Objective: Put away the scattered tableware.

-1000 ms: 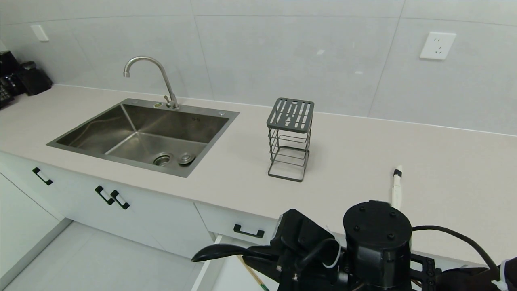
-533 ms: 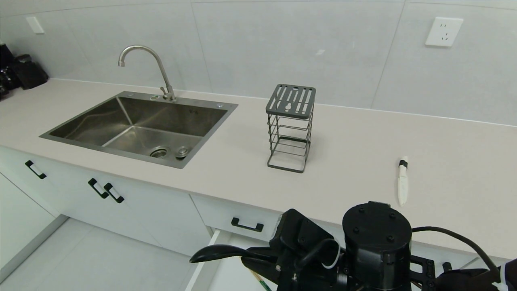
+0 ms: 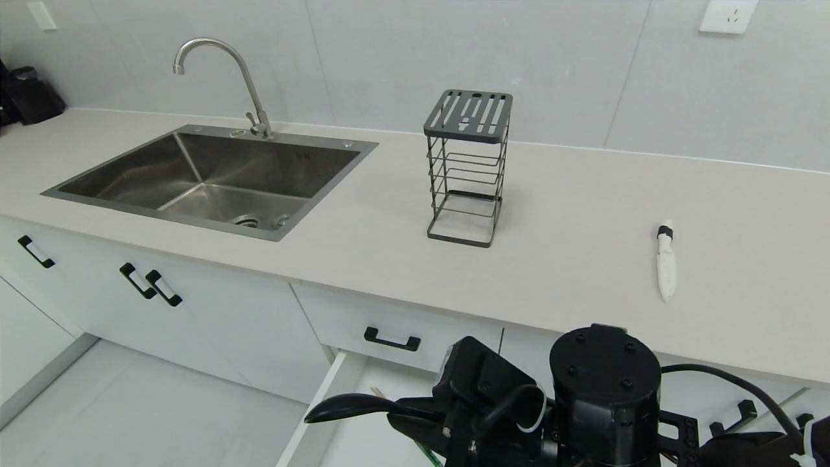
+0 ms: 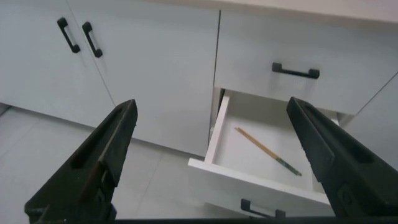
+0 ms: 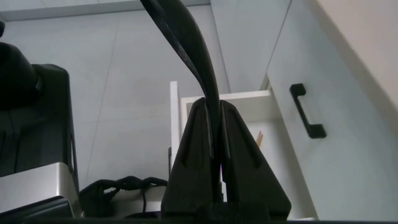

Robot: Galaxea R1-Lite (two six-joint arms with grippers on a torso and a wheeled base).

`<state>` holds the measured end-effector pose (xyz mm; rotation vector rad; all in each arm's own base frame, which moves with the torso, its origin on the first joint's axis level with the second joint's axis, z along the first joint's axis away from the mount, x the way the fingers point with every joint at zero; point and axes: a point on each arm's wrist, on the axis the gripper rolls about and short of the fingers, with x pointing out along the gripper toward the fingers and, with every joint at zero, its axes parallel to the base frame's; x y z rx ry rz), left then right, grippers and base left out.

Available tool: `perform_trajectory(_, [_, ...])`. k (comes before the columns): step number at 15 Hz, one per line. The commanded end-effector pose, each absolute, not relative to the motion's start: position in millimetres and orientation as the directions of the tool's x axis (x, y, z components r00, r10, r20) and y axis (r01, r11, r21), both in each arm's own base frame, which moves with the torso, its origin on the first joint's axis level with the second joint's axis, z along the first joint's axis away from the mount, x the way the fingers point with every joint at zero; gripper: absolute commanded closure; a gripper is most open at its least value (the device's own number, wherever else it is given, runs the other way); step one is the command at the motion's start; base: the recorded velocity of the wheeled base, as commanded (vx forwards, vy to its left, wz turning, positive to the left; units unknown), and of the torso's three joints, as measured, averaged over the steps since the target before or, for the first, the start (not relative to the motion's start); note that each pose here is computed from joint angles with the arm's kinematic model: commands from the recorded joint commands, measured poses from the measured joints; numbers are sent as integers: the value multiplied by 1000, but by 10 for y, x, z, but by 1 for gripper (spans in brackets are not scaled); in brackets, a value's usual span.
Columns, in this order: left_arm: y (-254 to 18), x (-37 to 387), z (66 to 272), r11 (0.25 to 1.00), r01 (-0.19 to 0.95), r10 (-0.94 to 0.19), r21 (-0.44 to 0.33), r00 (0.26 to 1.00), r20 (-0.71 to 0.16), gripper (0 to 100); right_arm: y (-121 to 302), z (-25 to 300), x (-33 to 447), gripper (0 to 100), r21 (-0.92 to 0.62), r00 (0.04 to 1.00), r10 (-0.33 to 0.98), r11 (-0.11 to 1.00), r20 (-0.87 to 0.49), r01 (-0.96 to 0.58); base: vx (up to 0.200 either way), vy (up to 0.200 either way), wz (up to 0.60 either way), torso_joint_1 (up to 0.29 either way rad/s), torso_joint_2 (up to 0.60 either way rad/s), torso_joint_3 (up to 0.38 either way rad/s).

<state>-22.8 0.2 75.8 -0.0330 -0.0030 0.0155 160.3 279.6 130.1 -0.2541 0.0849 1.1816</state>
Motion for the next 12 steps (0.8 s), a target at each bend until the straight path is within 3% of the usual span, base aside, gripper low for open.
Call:
perform_trajectory(1, [2,-228,758,999,-15,15,-34,1000,3,0,2798,1304,1603,100,-153,378,905,353,-196,-923,0,0,0,-256,525,256])
perform_trajectory(12, [2,-228,758,999,-15,15,-34,1000,3,0,2804,1315,1606,100,-154,380,905,355,-192,-922,0,0,0,-258,496,238])
